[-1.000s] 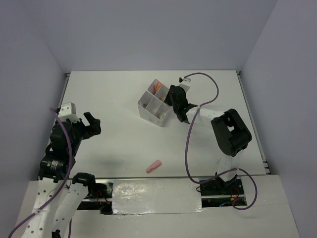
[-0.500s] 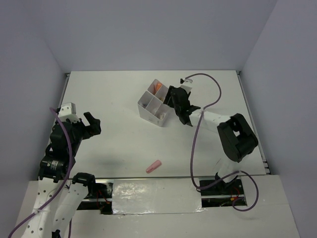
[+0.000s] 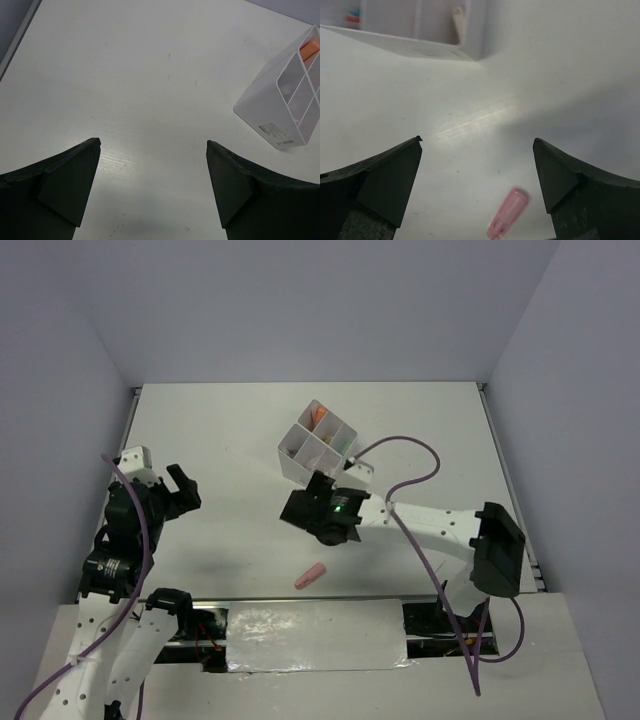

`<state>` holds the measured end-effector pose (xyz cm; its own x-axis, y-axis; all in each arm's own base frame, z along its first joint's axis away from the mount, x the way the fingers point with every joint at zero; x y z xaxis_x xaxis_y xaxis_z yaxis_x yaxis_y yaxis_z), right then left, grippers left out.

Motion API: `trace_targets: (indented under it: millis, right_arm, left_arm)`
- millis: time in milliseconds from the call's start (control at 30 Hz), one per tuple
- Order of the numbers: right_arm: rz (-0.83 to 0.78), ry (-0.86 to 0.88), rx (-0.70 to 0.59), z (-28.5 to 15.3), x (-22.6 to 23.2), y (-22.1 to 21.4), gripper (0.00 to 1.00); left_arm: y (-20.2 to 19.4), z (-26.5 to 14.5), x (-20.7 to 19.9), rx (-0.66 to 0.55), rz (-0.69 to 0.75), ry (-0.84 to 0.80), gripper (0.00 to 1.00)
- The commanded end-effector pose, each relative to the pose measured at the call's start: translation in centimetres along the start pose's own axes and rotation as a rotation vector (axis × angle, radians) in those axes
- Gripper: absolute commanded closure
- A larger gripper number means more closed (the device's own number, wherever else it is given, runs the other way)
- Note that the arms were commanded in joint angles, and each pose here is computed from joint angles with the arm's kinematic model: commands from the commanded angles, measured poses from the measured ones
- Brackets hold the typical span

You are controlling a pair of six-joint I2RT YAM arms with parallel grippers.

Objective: Sort the stationery into containers
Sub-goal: Pick up the pen from the corner of the board.

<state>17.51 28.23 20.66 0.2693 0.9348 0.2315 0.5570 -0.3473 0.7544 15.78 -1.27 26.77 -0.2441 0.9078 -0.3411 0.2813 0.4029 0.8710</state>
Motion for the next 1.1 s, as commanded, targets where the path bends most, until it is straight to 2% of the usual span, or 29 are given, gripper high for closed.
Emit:
trace_targets:
  millis: [0, 133, 267, 533, 867, 933, 1000, 1067]
  right_arm:
    - [0.049, -0.237, -0.063, -2.1, -3.2, -2.2, 0.0]
    - [-0.021, -0.198, 0.001, -2.5, -0.8, -6.4, 0.0]
    - [-0.017, -0.136, 0.113, -1.6, 0.1, -9.4, 0.02]
    - [-0.016, -0.108, 0.228, -0.5, 1.1, -13.2, 0.08]
    - [-0.06, -0.137, 0.266, -1.6, 0.8, -15.2, 0.09]
    - [-0.061, -0.149, 0.271, -1.4, 0.2, -15.4, 0.11]
    - [-0.049, -0.135, 0.288, -1.3, 0.0, -15.9, 0.19]
    - [-0.046, -0.144, 0.308, -0.7, -0.7, -16.7, 0.21]
  left_arm:
    - [1.1, -0.4, -0.4, -0.05, -0.016, -0.026, 0.01]
    - [0.9, -0.4, -0.5, -0.047, -0.017, -0.033, 0.01]
    - [1.0, -0.4, -0.6, -0.041, -0.013, -0.039, 0.01]
    - [1.0, -0.7, -0.5, -0.054, -0.02, -0.046, 0.01]
    - [1.2, -1.1, -0.5, -0.07, -0.024, -0.054, 0.01]
    - [1.3, -1.2, -0.5, -0.075, -0.024, -0.06, 0.01]
    - [1.3, -1.2, -0.5, -0.078, -0.025, -0.061, 0.01]
    - [1.3, -1.3, -0.5, -0.078, -0.025, -0.061, 0.01]
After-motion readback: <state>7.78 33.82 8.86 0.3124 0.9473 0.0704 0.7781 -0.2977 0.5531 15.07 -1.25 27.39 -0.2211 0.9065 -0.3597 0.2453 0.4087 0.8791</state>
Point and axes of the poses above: each gripper's point midway between its finger pads, its own z axis out along the fingers, its own x axis along the line the jaws close on, y = z × x, the point moved 8 cm from there along -z, back along the fingers, and after that the axes turned 7 degrees about -z, right-handed, at the moved point
